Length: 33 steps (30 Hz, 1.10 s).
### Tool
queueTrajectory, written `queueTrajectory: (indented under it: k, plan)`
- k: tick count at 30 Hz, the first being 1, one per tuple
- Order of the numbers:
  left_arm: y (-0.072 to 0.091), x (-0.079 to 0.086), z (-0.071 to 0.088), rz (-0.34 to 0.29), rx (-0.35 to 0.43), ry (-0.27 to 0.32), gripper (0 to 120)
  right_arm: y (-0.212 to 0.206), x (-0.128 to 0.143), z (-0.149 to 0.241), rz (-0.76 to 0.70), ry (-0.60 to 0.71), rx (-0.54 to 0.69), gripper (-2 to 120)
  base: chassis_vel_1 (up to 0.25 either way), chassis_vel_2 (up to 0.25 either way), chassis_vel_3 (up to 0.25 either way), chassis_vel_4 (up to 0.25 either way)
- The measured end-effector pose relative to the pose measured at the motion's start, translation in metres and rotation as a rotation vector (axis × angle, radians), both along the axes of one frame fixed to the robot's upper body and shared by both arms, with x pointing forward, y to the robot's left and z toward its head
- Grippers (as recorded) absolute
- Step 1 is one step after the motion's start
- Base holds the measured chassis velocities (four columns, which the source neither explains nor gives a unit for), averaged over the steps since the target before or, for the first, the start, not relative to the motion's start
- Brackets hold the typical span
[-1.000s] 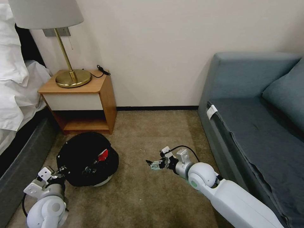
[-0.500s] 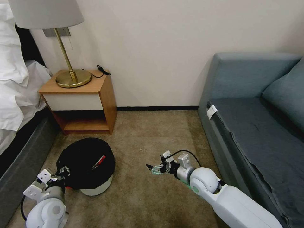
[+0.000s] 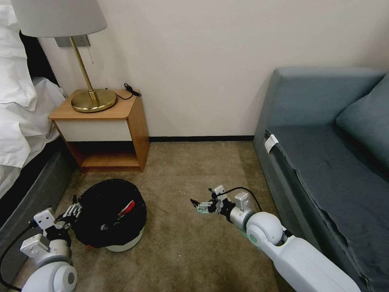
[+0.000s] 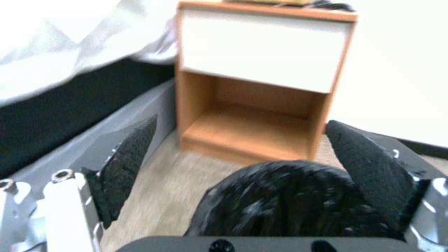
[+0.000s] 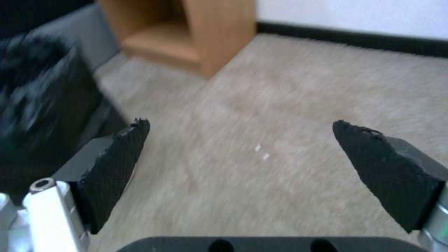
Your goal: Pick up the trash bin, then pick up the garbage on the floor and place it into the trash bin.
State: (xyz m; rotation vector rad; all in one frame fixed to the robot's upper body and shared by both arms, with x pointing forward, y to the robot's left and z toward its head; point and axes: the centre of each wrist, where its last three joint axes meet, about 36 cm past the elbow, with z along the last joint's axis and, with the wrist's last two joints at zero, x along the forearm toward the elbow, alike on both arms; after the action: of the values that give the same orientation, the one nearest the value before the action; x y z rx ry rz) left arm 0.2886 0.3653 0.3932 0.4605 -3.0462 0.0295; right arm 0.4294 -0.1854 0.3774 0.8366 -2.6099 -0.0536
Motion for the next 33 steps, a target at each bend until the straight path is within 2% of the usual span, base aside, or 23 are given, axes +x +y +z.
queueTrajectory:
  k: [3, 4, 6, 14, 19, 25, 33]
  plan:
    - [-0.001, 0.003, 0.005, -0.106, 0.066, -0.025, 99, 0.006, 0.003, -0.003, -0.077, -0.011, 0.064, 100, 0.000, 0.000, 0.000, 0.000]
    - [-0.001, 0.003, 0.005, -0.106, 0.066, -0.025, 99, 0.006, 0.003, -0.003, -0.077, -0.011, 0.064, 100, 0.000, 0.000, 0.000, 0.000]
    - [-0.003, 0.008, 0.007, -0.159, 0.106, -0.026, 99, 0.016, 0.004, -0.009, -0.138, -0.006, 0.115, 100, 0.000, 0.000, 0.000, 0.000]
    - [-0.011, 0.014, 0.008, -0.237, 0.156, 0.023, 100, 0.024, 0.000, -0.028, -0.228, -0.011, 0.154, 100, 0.000, 0.000, 0.000, 0.000]
    - [-0.014, 0.013, 0.006, -0.292, 0.181, 0.005, 100, 0.020, 0.000, -0.037, -0.266, -0.030, 0.163, 100, 0.000, 0.000, 0.000, 0.000]
    - [-0.017, 0.013, 0.011, -0.371, 0.205, -0.018, 100, 0.016, 0.005, -0.047, -0.311, -0.050, 0.181, 100, 0.000, 0.000, 0.000, 0.000]
    - [-0.020, 0.014, 0.013, -0.387, 0.195, -0.011, 100, 0.016, 0.009, -0.052, -0.333, -0.047, 0.189, 100, 0.000, 0.000, 0.000, 0.000]
